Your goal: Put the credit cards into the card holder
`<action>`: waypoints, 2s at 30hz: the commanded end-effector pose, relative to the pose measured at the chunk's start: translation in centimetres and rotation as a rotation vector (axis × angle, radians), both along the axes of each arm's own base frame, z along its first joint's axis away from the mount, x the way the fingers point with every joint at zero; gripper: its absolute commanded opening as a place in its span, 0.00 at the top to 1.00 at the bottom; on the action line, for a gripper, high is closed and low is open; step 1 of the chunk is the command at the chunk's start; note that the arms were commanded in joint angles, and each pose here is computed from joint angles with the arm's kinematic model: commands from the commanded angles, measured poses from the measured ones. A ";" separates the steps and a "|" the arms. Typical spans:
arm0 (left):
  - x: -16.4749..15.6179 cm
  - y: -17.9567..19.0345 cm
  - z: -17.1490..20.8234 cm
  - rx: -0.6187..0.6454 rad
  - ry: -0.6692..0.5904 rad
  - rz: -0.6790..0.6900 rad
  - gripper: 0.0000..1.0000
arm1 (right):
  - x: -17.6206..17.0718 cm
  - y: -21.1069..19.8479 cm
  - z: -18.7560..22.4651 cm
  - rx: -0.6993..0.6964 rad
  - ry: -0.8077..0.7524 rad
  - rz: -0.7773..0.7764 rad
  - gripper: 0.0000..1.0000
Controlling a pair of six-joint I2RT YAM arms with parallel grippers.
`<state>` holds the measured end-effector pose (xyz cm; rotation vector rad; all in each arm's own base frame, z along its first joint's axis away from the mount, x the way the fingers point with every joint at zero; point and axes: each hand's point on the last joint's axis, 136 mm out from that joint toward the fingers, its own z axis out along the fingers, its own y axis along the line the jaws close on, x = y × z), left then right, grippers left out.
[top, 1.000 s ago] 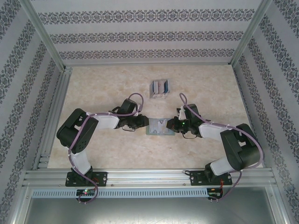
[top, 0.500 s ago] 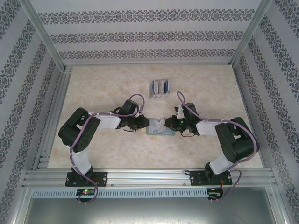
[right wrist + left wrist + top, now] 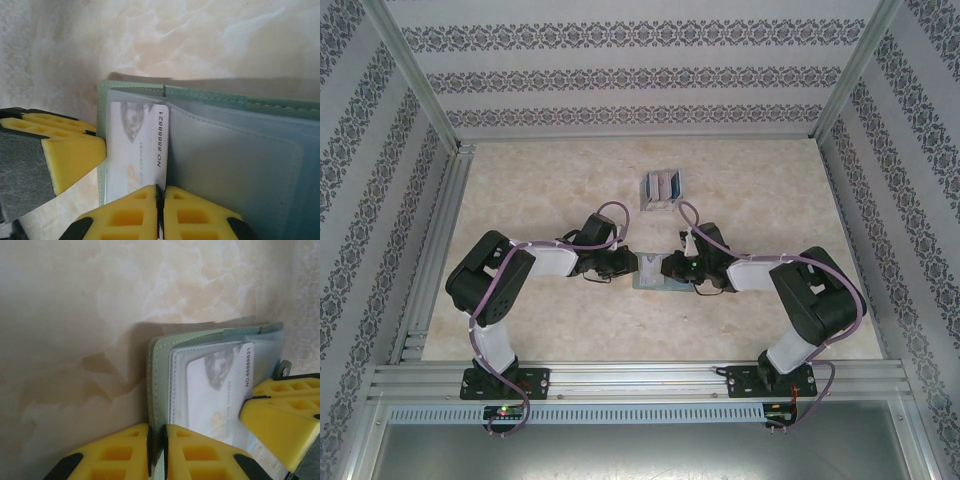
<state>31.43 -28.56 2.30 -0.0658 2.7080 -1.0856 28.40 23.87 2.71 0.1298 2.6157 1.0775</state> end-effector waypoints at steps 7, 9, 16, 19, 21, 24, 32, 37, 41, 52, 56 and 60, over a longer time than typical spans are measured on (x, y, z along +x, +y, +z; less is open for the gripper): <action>0.0 -1.4 0.4 -0.036 -0.018 -0.023 0.85 | -0.4 1.4 -0.3 -0.155 -0.030 0.032 0.85; 0.0 -1.5 0.5 -0.037 -0.017 -0.023 0.85 | -0.5 1.5 -0.3 -0.153 -0.028 0.040 0.79; -0.1 -0.9 0.5 -0.009 -0.025 -0.013 0.86 | -0.8 -0.8 0.4 -0.222 -0.047 0.013 0.61; -0.1 -0.8 0.3 -0.004 -0.023 -0.011 0.86 | -1.0 -2.4 0.3 -0.269 -0.045 -0.001 0.60; -0.1 -0.7 0.2 0.002 -0.020 -0.008 0.86 | -1.1 -3.4 0.2 -0.287 -0.039 -0.011 0.59; -0.1 -0.7 0.2 0.003 -0.019 -0.005 0.87 | -1.2 -5.0 -0.2 -0.328 -0.027 -0.026 0.59; 0.3 -0.7 2.0 0.004 -0.046 -0.005 0.84 | -1.1 -6.1 1.3 -0.300 -0.048 -0.039 0.59; 1.7 -0.6 4.9 0.030 -0.118 -0.015 0.81 | -1.6 -7.1 3.9 -0.278 -0.078 -0.058 0.59; 3.8 -0.9 6.9 0.049 -0.175 -0.032 0.79 | -2.8 -7.7 5.1 -0.263 -0.086 -0.054 0.62; 9.2 -4.2 6.0 0.000 -0.169 -0.099 0.80 | -6.8 -4.9 1.6 -0.168 0.055 0.021 0.71; 9.4 -5.0 3.9 -0.034 -0.127 -0.103 0.80 | -6.1 -5.1 0.6 -0.189 0.064 -0.013 0.73; 9.0 -4.9 2.2 -0.025 -0.094 -0.104 0.80 | -5.0 -5.3 -0.1 -0.205 0.070 -0.037 0.73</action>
